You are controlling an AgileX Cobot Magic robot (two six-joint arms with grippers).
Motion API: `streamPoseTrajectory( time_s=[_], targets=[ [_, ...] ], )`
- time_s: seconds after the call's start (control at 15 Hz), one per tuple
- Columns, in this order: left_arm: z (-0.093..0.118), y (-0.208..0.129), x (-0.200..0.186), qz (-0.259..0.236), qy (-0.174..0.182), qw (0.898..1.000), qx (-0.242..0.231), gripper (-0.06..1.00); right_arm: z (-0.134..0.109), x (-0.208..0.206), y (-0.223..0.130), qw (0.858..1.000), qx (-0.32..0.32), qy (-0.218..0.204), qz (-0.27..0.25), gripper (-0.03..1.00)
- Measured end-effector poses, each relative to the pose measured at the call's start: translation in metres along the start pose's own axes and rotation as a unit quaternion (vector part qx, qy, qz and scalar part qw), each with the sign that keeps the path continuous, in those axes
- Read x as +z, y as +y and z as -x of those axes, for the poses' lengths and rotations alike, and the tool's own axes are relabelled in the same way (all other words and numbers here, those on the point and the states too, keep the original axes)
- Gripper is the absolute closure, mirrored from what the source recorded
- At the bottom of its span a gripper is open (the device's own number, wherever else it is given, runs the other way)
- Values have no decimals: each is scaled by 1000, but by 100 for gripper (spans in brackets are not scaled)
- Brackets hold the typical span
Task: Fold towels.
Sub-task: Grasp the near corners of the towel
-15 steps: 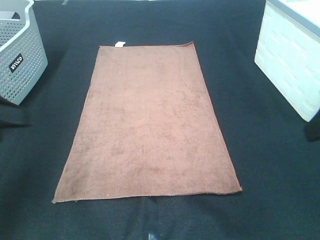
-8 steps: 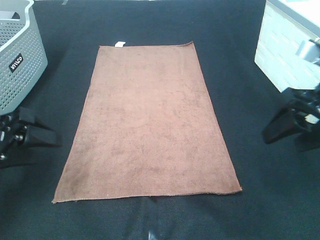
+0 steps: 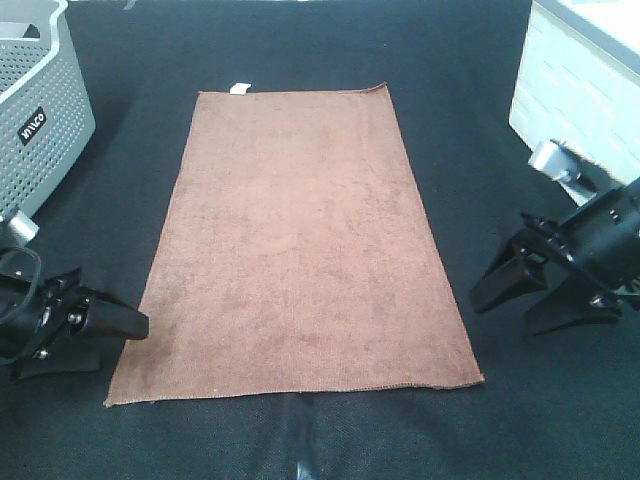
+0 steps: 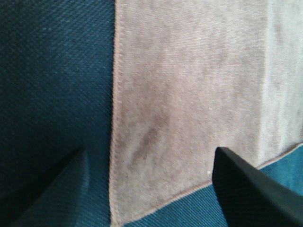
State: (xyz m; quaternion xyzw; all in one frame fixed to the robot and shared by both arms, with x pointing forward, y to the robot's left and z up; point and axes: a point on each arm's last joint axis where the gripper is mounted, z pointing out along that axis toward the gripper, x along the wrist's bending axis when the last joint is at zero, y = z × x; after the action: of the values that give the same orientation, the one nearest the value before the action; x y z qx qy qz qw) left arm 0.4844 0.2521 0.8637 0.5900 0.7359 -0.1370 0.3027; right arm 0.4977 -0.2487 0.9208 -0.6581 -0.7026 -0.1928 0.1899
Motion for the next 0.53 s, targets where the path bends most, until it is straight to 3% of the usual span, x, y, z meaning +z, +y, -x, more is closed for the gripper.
streamPoseTrajectory(
  time_s=[0.33,0.53],
  targets=[
    [0,7,14,-21,-35,999,-11,25,1,29,7,1000,-12,-18,-6,29],
    [16,12,31,-39,-53,997,27,25,-9,56,9,999,-18,-28,-9,29]
  ],
)
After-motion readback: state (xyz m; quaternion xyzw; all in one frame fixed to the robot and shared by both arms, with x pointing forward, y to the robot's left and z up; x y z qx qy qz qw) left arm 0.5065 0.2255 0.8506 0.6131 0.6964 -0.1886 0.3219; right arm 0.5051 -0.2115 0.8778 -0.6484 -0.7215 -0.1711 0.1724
